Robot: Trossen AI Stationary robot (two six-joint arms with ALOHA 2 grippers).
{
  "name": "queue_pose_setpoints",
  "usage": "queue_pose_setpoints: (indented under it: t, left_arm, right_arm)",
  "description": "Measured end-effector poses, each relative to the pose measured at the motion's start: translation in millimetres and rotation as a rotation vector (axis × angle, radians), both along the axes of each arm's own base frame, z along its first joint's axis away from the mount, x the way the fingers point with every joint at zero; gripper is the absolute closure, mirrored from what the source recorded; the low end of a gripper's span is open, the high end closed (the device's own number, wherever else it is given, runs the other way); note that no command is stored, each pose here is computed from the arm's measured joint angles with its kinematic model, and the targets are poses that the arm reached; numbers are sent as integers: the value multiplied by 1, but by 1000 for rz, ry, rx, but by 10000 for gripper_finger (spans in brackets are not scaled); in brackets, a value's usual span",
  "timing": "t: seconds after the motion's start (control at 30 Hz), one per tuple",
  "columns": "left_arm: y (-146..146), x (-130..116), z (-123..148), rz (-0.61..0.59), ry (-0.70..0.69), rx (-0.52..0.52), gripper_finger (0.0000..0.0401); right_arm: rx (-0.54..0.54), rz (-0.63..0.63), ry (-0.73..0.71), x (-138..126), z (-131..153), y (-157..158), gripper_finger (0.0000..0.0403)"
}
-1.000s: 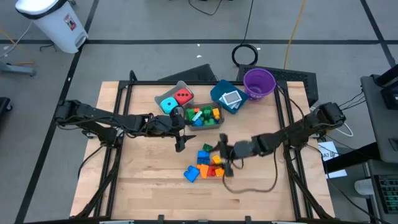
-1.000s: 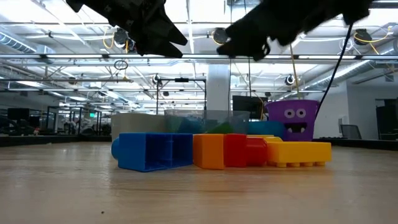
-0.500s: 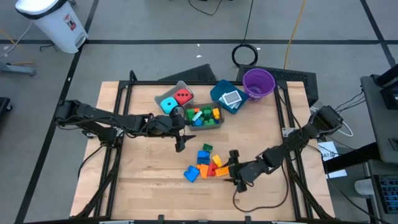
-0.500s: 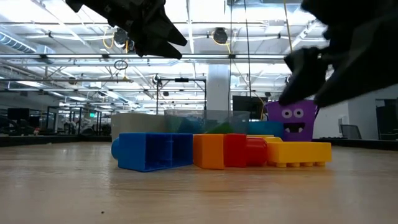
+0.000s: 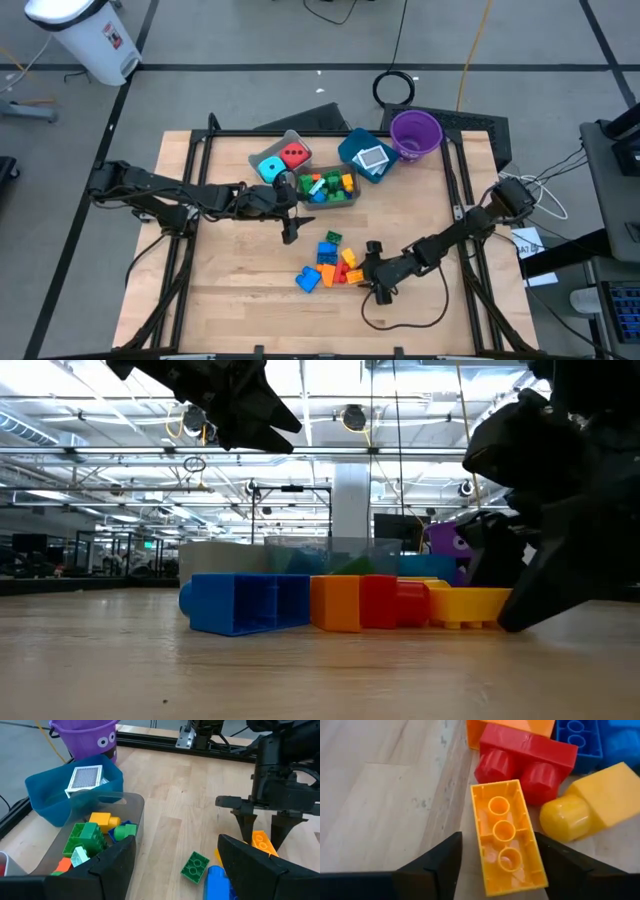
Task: Pick & Place Toys
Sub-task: Put the yellow block into the black bin
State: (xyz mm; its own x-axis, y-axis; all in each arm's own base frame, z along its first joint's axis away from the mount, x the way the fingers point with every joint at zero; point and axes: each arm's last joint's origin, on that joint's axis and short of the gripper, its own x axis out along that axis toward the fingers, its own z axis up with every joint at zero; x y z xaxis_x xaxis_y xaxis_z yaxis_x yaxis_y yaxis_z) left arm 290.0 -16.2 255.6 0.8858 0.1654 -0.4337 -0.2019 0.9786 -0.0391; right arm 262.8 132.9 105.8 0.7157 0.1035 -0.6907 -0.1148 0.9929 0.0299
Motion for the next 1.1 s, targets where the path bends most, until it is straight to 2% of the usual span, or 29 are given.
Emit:
queue_pose_setpoints:
  t: [0.13, 0.33, 0.5, 0.6, 0.67, 0.77, 0.87, 0.97, 1.1]
  left_arm:
    - [0, 0, 0, 0, 1, 0, 116]
    - [0, 0, 0, 0, 1, 0, 116]
    - [0, 0, 0, 0, 0, -1, 116]
    - [0, 0, 0, 0, 0, 0, 116]
    - [0, 0, 0, 0, 0, -1, 116]
    - [0, 0, 0, 0, 0, -1, 116]
    - [0, 0, 0, 0, -1, 0, 116]
    - [0, 0, 0, 0, 0, -1, 116]
    - [0, 0, 0, 0, 0, 0, 116]
  right_arm:
    - [12, 16, 1, 0, 1, 0, 226]
    - [40, 45, -36, -2, 16, 0, 306]
    - [65, 54, -152, -1, 42, -2, 308]
    - [69, 53, -287, 3, 63, -7, 303]
    - [58, 2, -373, 6, 75, -14, 290]
    - [-1, -144, -445, 11, 86, -33, 283]
    - [-37, -289, -460, 18, 89, -59, 293]
    - [-10, -424, -460, 24, 88, -90, 306]
    - [-9, -589, -446, 27, 86, -131, 303]
